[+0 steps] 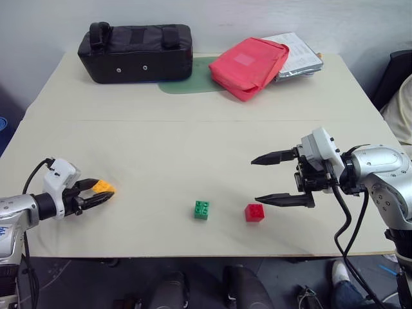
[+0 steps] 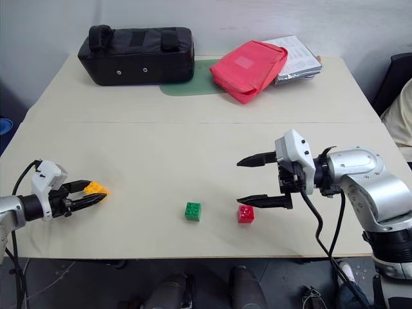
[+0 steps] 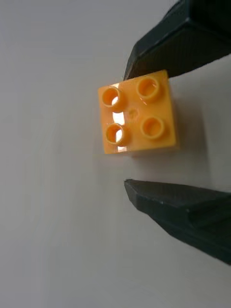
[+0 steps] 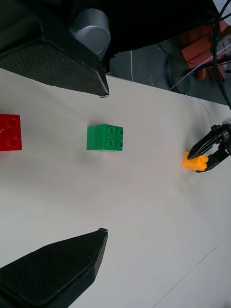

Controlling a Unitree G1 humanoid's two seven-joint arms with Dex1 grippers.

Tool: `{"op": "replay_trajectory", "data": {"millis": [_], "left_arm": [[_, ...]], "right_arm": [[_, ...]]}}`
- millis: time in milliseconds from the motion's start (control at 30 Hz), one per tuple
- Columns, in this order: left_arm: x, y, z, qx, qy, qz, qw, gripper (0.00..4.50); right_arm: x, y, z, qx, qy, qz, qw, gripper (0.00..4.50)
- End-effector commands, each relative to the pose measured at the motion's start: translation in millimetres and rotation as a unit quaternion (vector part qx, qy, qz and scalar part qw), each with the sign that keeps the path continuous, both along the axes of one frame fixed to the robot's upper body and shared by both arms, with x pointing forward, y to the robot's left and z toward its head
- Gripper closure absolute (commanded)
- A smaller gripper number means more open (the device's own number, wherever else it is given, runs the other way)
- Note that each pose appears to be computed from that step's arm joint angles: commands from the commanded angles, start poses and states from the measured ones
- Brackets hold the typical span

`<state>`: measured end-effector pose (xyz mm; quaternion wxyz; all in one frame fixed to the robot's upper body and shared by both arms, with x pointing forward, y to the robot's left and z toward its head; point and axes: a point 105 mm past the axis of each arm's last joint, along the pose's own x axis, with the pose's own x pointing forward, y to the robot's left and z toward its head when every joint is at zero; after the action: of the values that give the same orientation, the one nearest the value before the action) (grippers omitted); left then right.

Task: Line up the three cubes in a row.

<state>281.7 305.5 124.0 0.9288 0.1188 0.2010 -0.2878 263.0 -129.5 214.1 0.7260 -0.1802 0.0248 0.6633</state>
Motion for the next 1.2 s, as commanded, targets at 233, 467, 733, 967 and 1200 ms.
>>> {"op": "replay_trajectory", "data": {"millis": [233,467,733,967,1200], "left_arm": [[1,-25,27,-0.006,-0.039,-0.072,0.997,3.0],[-14,-109,42,0.024,-0.024,-0.31,0.95,3.0],[-14,-126,26,0.107,0.012,-0.441,0.891,3.0],[-5,-119,12,0.135,0.018,-0.454,0.88,3.0],[4,-116,5,0.136,0.006,-0.443,0.886,3.0]], "right_arm": [[-3,-2,11,0.002,-0.034,-0.006,0.999,0.0],[-8,-6,4,-0.019,-0.032,-0.003,0.999,0.0],[-15,-8,2,-0.023,-0.029,-0.013,0.999,0.0],[-21,-11,1,-0.022,-0.027,-0.03,0.999,0.0],[-22,-12,1,-0.022,-0.025,-0.036,0.999,0.0]]}}
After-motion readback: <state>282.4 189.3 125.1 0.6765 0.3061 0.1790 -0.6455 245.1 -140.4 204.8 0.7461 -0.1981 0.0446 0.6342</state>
